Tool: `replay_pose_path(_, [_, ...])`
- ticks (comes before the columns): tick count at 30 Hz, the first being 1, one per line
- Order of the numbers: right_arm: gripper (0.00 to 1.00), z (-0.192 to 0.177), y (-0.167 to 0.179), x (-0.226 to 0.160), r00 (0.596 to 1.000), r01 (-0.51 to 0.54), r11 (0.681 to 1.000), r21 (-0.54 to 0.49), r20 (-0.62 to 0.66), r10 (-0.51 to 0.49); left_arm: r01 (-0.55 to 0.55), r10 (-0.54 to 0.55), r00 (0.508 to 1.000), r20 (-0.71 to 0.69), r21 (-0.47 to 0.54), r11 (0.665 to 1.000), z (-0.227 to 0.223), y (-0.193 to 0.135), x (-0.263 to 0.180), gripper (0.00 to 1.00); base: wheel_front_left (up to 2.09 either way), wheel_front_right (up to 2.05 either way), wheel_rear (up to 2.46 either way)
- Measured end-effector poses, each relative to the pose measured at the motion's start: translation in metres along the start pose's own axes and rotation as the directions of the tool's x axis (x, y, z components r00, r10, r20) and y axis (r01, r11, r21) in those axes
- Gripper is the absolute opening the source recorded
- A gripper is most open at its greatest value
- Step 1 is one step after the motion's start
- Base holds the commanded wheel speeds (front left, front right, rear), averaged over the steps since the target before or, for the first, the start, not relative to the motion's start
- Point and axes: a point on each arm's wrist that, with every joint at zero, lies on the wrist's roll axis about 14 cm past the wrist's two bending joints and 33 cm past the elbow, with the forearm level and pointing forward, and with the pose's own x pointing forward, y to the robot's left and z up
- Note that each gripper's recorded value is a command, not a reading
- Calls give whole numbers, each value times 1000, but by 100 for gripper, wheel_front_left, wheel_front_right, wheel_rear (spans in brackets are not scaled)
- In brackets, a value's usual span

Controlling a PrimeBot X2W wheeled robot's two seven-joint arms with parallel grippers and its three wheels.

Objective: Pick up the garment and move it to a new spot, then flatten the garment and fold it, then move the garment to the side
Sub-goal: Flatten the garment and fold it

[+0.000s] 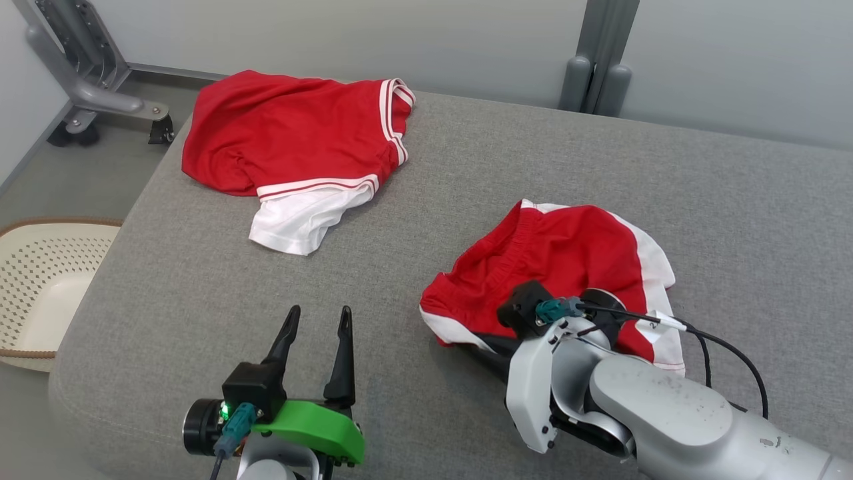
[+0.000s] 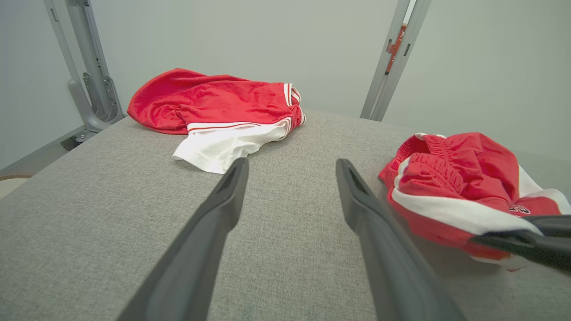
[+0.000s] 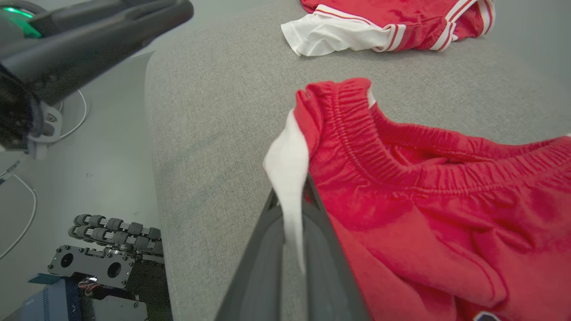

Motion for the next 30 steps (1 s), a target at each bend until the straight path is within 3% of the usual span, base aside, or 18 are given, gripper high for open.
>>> replay_pose_path(5, [0, -3, 0, 0, 1000, -15, 1000, 1, -9, 15, 1, -1, 1000, -7, 0, 1000, -2, 0, -2, 100, 0, 0, 0])
replay_pose_path(6, [10, -4, -6, 1, 1000, 4, 1000, 6, 3, -4, 2, -2, 1000, -10, 0, 1000, -3, -1, -2, 100, 0, 0, 0])
replay_pose_path(7, [32, -5, -9, 3, 1000, 15, 1000, 0, 4, -15, 3, -3, 1000, -12, 0, 1000, -4, -1, -2, 100, 0, 0, 0])
replay_pose_path(8, [48, -7, -13, 4, 1000, 28, 1000, -8, 6, -28, 5, -5, 1000, -15, 0, 1000, -5, -2, -2, 100, 0, 0, 0])
replay_pose_path(9, [100, -6, -17, 6, 999, 43, 999, -5, 22, -43, 6, -6, 1000, -18, 0, 1000, -6, -2, -1, 100, 0, 0, 0])
replay_pose_path(20, [100, 2, -41, 10, 979, 155, 988, 20, 132, -157, 20, -21, 999, -32, -1, 1000, -10, -8, 4, 100, 0, 0, 0])
replay_pose_path(25, [100, 9, -57, -11, 956, 210, 976, 51, 199, -216, 47, -47, 998, -34, -11, 999, -11, -17, 8, 100, 0, 0, 0])
replay_pose_path(30, [100, -11, -81, -52, 921, 312, 943, 117, 205, -330, 74, -75, 997, -35, -15, 997, -12, -26, 11, 100, 0, 0, 0])
